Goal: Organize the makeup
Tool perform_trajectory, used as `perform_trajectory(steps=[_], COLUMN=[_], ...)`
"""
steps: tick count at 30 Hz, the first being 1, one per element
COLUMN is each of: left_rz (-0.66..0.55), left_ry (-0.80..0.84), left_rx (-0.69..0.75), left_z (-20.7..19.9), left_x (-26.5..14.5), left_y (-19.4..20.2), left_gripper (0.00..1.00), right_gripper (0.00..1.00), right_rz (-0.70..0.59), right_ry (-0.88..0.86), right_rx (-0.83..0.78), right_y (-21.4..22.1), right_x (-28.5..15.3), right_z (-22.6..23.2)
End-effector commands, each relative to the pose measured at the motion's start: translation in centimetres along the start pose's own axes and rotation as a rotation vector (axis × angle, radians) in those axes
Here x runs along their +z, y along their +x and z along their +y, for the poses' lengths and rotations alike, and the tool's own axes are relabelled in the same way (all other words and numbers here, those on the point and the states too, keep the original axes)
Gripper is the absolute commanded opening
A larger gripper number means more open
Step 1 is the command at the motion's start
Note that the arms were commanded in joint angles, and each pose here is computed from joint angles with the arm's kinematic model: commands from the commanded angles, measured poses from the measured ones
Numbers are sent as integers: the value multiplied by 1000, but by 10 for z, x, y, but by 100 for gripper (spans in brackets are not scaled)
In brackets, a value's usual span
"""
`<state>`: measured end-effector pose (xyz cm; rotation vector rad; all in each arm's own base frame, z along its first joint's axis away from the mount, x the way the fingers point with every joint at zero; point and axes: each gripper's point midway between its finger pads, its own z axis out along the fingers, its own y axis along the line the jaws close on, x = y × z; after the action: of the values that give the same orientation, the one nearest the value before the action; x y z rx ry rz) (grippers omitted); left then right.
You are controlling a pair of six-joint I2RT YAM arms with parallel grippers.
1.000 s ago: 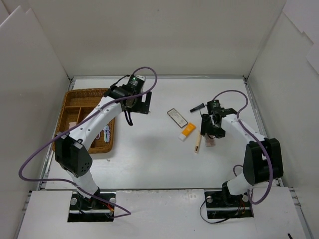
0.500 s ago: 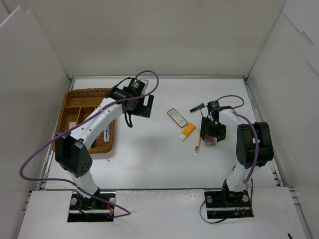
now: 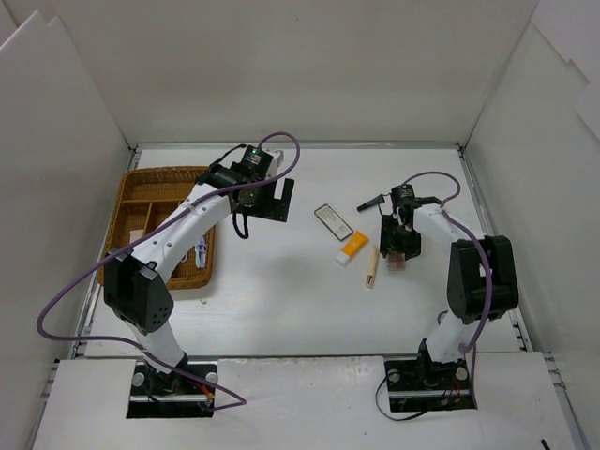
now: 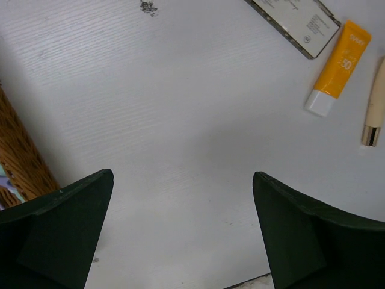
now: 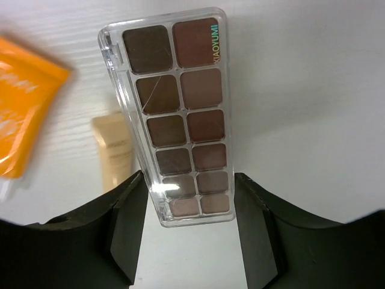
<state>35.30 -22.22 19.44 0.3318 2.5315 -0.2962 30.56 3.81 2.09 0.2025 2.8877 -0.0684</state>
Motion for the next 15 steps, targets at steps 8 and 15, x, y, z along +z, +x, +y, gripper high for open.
perform_trajectory(steps=[8, 15], left_rz=[-241, -276], left_ry=[475, 675], left_rx=[-180, -247], left_z=[-89, -132], left_x=[-63, -78], left_y=[-71, -87], left_gripper=[83, 77], right_gripper=[0, 1], right_rz=[-446, -526], right_ry=[-316, -437], right_rx=[-193, -253], right_y=[-37, -24], right_x=[-159, -204], right_z=[74, 107])
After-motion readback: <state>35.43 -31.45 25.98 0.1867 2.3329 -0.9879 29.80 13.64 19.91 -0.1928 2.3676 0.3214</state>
